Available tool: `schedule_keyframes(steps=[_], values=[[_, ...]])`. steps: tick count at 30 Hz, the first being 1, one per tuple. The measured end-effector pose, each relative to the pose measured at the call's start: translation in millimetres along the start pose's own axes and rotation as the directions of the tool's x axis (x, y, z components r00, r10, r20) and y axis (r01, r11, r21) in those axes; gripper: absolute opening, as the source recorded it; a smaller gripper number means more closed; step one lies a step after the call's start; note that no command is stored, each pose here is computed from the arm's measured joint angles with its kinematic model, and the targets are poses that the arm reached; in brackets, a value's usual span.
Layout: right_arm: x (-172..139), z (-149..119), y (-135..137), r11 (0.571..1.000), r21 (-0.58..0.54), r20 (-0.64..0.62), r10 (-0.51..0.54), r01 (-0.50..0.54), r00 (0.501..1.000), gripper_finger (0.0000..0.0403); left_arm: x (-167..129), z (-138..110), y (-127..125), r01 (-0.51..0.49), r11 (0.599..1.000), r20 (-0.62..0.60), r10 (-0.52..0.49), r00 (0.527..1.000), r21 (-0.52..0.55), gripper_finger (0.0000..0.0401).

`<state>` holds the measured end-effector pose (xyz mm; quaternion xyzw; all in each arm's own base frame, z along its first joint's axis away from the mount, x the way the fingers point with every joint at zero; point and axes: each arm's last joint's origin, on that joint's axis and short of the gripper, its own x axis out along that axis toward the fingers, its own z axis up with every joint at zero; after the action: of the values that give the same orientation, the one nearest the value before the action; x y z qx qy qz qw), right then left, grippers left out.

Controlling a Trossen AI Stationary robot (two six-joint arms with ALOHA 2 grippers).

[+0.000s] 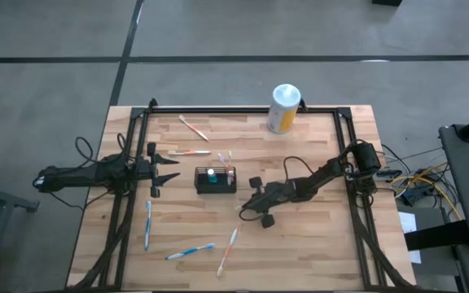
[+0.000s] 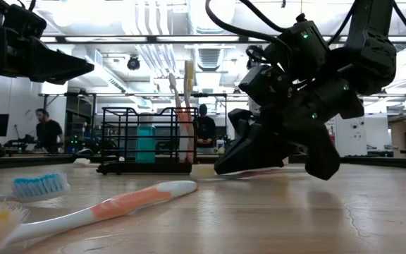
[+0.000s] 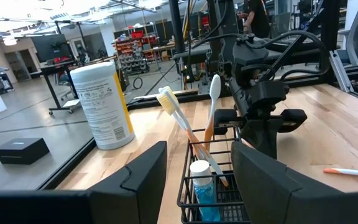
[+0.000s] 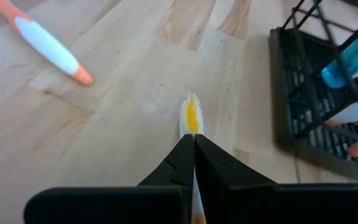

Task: Pick & Place toothbrushing station
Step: Put the orange toothbrush into the right section of the wire organizer

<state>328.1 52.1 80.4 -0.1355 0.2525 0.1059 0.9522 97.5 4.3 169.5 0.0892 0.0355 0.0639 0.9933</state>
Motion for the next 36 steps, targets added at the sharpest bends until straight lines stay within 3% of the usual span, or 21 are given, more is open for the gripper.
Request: schedule_keyframes(steps=[16,20,30,36], values=[[2.0,4.1,-0.9,1.000,0.006,0.006,0.001,-0.001,1.000,0.0012,0.0,0.0,0.0,0.000,1.000,0.000,0.000,1.000,0.000,0.0186],[4.3,6.9,-1.1,0.999,0.044,-0.009,0.007,-0.006,1.000,0.0037,0.0,0.0,0.0,0.000,1.000,0.000,0.000,1.000,0.000,0.0186],[3.6,12.4,-1.7,1.000,0.019,-0.016,0.009,-0.008,1.000,0.0133,0.0,0.0,0.0,0.000,1.000,0.000,0.000,1.000,0.000,0.0186],[-0.9,37.4,-9.2,0.996,-0.087,-0.154,-0.010,-0.004,0.988,0.0146,0.0,0.0,0.0,0.000,1.000,0.000,0.000,1.000,0.000,0.0186]])
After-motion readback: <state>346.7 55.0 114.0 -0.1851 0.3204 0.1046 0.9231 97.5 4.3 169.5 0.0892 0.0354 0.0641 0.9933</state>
